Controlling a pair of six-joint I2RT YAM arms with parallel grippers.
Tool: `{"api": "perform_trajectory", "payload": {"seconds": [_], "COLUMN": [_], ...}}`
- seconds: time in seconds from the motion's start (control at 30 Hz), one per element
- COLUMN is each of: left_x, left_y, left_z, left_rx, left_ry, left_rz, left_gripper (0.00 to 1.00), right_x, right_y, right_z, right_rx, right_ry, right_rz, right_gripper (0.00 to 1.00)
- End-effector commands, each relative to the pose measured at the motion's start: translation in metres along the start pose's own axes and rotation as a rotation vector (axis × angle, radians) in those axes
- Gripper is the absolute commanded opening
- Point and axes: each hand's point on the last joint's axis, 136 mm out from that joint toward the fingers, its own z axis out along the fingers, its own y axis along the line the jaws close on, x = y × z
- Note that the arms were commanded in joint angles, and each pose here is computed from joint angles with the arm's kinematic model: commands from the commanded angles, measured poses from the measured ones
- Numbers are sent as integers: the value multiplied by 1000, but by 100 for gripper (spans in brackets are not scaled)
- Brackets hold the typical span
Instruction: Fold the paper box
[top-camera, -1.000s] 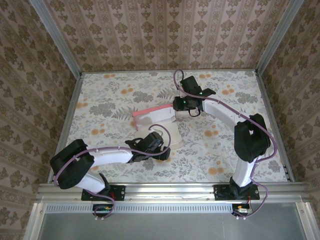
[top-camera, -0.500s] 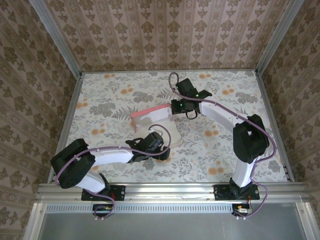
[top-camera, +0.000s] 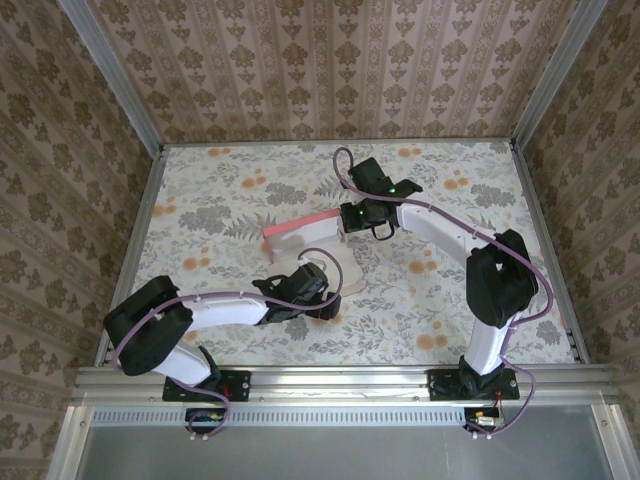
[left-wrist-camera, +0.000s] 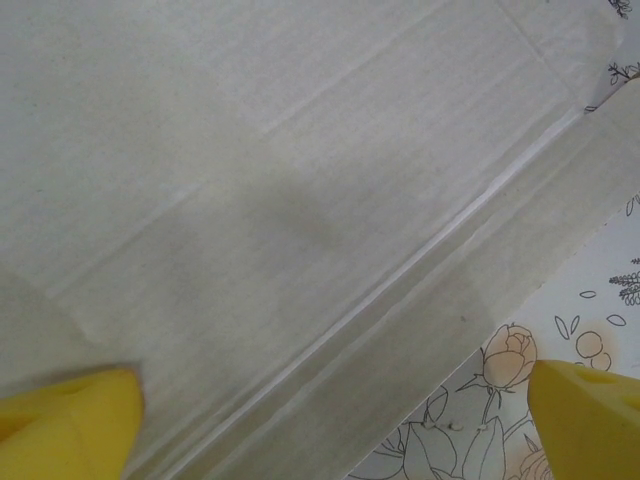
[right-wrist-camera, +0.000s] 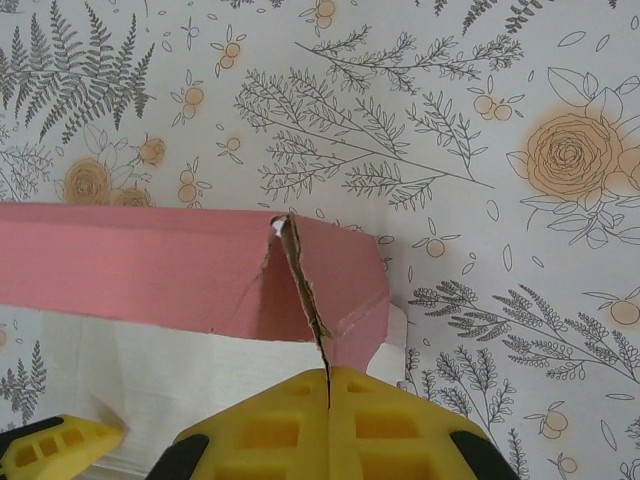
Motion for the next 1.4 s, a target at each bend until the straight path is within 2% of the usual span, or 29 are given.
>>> {"api": "perform_trajectory", "payload": {"seconds": [0.0,0.43,0.83,1.2,1.37], "left_x": [11,10,4,-48,-73], "left_y": [4,4,-1,-28,-21], "left_z": [6,6,-2,-68,-109], "left_rx": [-13,-10,18,191,268], "left_ry": [48,43,19,-113,-165], "left_rz": [-17,-21,-38,-25,-69], "left_gripper": [100,100,100,97,98], "right_x": [10,24,36,28,20], "right_y": [7,17,8,14,25], "right_z": [-8,3,13,10,11], "right_rx": [-10,-46,-13,-37,-98], "right_ry": [48,76,95,76,76], "right_rz": [-17,15,25,-99,-164], "right_gripper": [2,1,0,0,0]}}
